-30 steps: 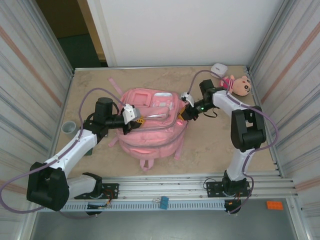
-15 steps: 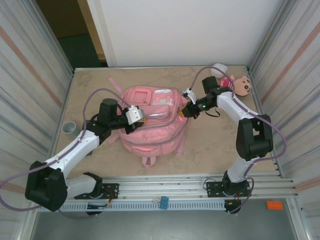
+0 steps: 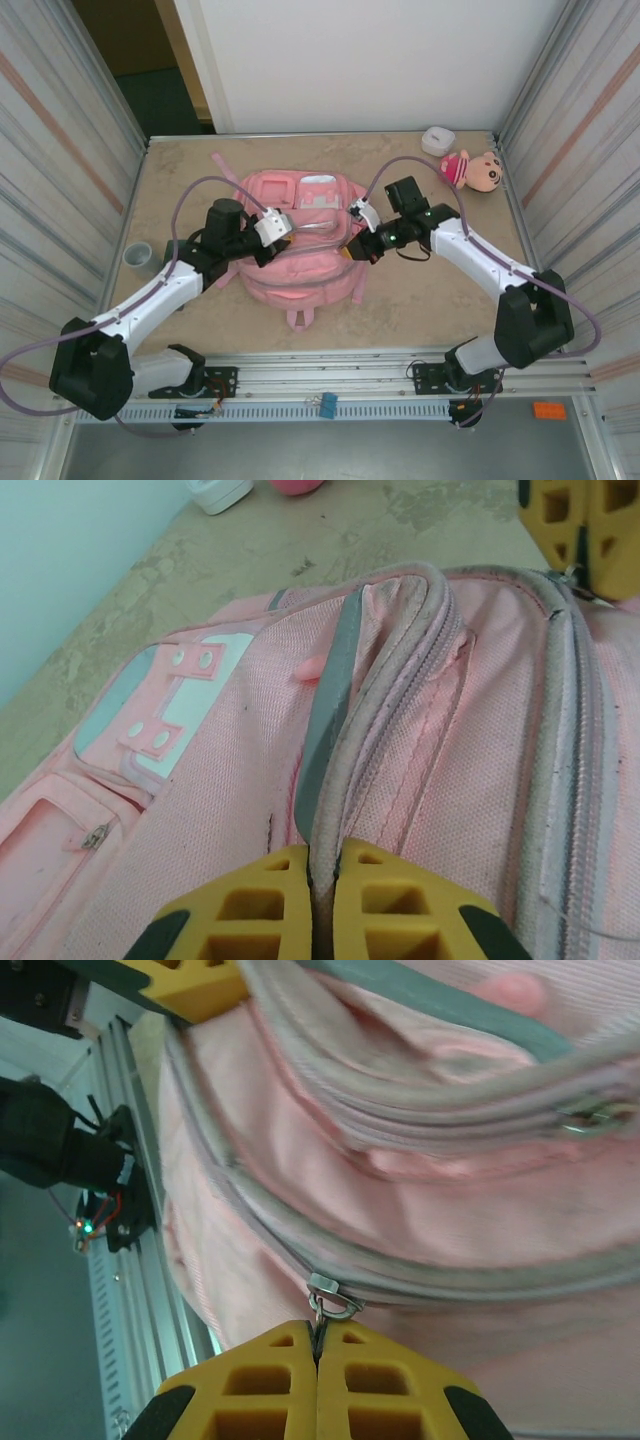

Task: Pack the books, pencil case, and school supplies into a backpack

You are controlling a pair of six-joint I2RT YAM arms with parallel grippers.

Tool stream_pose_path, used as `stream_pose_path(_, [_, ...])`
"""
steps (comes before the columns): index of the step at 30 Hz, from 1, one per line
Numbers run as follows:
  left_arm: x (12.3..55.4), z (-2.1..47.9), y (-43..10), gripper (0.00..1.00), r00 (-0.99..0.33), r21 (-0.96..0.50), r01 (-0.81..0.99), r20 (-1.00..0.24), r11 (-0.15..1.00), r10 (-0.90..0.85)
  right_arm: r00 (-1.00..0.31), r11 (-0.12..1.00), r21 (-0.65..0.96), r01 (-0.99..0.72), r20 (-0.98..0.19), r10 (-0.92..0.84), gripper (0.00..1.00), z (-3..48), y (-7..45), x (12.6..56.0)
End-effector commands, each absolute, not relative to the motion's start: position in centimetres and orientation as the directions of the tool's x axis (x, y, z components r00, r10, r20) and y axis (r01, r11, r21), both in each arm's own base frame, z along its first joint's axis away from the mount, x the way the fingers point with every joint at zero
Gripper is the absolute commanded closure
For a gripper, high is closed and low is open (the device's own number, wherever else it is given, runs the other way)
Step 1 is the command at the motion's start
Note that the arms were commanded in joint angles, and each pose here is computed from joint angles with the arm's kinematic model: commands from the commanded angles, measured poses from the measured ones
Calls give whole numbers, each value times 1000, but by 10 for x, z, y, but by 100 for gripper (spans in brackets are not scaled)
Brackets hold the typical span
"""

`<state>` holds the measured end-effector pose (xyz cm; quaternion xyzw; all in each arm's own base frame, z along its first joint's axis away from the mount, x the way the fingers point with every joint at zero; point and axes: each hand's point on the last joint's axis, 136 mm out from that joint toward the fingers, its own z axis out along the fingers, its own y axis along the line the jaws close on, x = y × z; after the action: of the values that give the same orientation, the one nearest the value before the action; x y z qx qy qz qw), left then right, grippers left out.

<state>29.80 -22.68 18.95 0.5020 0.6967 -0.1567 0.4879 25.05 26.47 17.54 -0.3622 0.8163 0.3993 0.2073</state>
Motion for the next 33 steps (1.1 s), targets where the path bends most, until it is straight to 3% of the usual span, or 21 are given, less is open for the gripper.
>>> stream_pose_path(1, [329,229,-224,100,16,334,752,-871,568,491,-704,461,548,-698,-643,-301,98,191,281,253])
stream_pose_path(7, [315,240,-245,100,83,333,794,-888,508,453,-748,588,530,-611,-630,-209,78,168,274,276])
stream_pose_path(9, [314,240,-248,100,84,330,799,-889,502,451,-745,602,519,-606,-635,-203,76,166,272,278])
stream_pose_path(10, [313,241,-248,100,86,331,800,-889,500,450,-745,609,514,-604,-636,-202,76,165,270,278])
stream_pose_path(16, [320,238,-244,100,36,324,766,-884,555,466,-717,643,467,-607,-670,-191,100,179,256,270])
stream_pose_path(25, [345,238,-247,100,-77,254,677,-909,691,410,-700,637,460,-619,-690,-181,100,200,283,238])
stream_pose_path(33, [339,252,-292,100,-40,216,730,-934,648,356,-738,655,507,-560,-665,-115,100,188,314,233])
